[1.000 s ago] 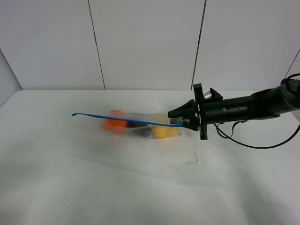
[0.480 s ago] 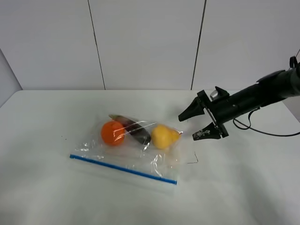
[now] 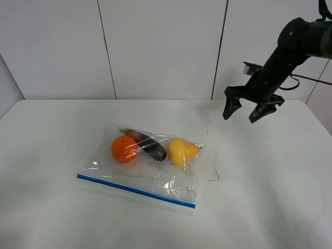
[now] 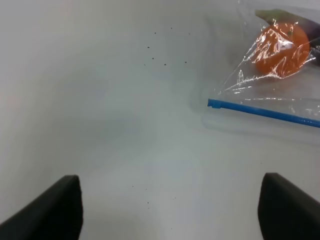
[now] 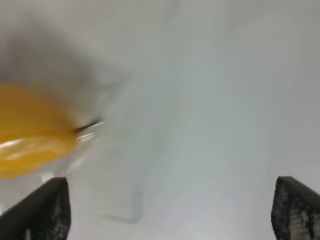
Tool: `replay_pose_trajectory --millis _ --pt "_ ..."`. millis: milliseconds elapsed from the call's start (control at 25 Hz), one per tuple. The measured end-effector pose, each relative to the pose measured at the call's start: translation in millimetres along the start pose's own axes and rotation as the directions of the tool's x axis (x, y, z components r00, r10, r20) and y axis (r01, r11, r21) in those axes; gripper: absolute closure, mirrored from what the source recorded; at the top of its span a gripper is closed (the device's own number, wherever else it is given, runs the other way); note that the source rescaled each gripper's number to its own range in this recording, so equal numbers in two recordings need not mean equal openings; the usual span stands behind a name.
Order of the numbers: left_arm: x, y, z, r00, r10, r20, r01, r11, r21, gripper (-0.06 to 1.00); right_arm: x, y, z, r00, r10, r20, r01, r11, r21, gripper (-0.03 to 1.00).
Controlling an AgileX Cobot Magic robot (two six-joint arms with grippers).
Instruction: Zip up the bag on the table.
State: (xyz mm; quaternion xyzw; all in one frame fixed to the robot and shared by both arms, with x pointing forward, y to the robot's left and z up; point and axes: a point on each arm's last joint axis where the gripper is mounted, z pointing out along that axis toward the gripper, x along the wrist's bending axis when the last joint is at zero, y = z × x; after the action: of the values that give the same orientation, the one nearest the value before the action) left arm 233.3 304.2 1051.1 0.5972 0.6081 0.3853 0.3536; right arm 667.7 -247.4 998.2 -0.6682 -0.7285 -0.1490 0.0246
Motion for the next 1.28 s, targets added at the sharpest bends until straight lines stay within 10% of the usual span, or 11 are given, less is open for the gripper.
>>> replay_pose_trajectory --millis 200,720,1280 --pt "0.0 0.0 0.0 1.000 0.000 0.000 0.000 1.000 0.000 0.02 -11.1 -4.7 -4.8 0.990 -0.046 0.131 0.037 0.997 0.066 0.07" --pt "0.0 0.0 0.0 1.000 0.000 0.000 0.000 1.000 0.000 0.02 -7.9 -21.7 -24.4 0.989 -0.006 0.149 -0.003 0.998 0.060 0.07" --pt "-0.1 0.0 0.0 1.000 0.000 0.001 0.000 1.000 0.000 0.02 6.6 -197.3 -93.3 0.986 -0.004 0.165 -0.006 0.998 0.062 0.07"
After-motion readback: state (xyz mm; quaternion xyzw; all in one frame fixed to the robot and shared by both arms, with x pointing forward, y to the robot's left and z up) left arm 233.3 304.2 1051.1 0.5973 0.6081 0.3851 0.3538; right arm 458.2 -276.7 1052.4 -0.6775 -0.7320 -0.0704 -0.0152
